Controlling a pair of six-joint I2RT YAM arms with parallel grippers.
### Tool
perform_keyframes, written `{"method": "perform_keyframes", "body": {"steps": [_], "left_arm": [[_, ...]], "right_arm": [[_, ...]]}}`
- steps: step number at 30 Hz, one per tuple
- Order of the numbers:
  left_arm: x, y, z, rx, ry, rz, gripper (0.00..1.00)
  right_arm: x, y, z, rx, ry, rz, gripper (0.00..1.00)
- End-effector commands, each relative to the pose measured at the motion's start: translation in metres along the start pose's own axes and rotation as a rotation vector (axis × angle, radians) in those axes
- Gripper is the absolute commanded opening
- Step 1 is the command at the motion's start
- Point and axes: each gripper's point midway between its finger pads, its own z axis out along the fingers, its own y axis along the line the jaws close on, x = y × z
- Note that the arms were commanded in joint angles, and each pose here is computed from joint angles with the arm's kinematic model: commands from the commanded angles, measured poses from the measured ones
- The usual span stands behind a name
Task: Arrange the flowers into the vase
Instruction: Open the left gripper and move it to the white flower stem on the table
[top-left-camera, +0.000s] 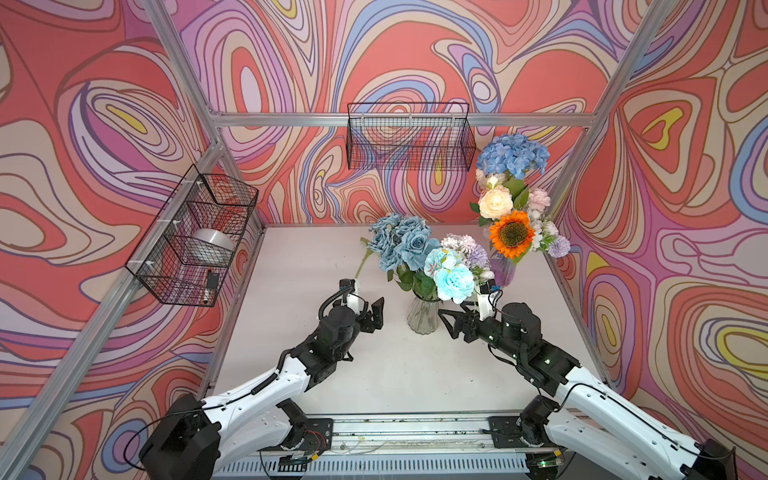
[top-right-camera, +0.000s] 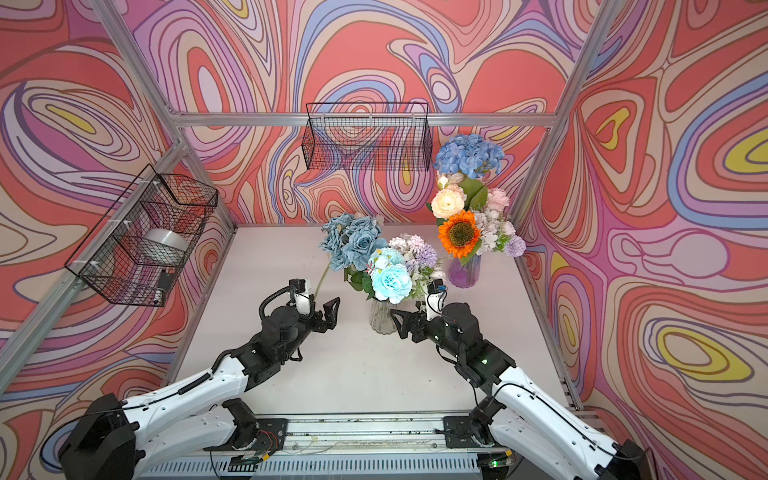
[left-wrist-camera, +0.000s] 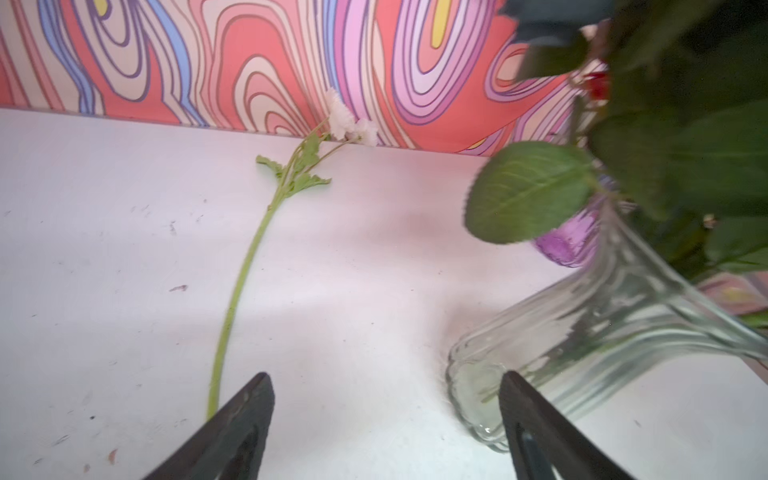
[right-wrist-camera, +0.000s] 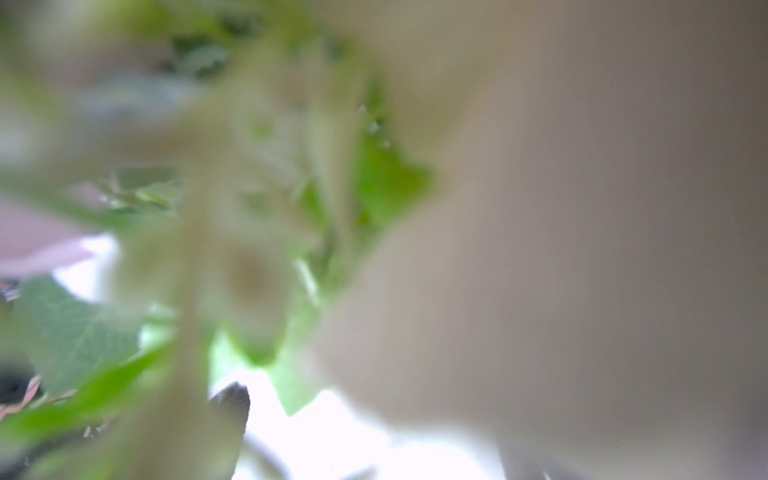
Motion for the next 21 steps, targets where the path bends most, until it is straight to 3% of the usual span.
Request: {"method": "perform_keyframes", "body": {"steps": [1,5,11,14,21], "left_arm": [[0.005,0.009,0.017,0.016,0.062,-0.018,0.87],[-0.011,0.035,0.048,-0.045,0.053,-0.01,0.81],[-0.021,0.071,0.111,0.02,0.226,-0.075,0.75],[-0.022,0.073,0.14,0.079,0.305,-0.039,0.74],[-0.031,0.081,0.195,0.066,0.457,0.06,0.74]], "right_arm": [[0.006,-0.002,0.003,0.007,0.014,-0.014,0.93],[0.0,-0.001,0.005,0.006,-0.007,-0.021,0.93],[0.0,-0.003,0.005,0.012,-0.017,-0.021,0.93],[-0.004,-0.004,0.003,0.02,-0.041,-0.018,0.93],[-0.02,0.0,-0.004,0.008,-0.108,-0.004,0.94]]}}
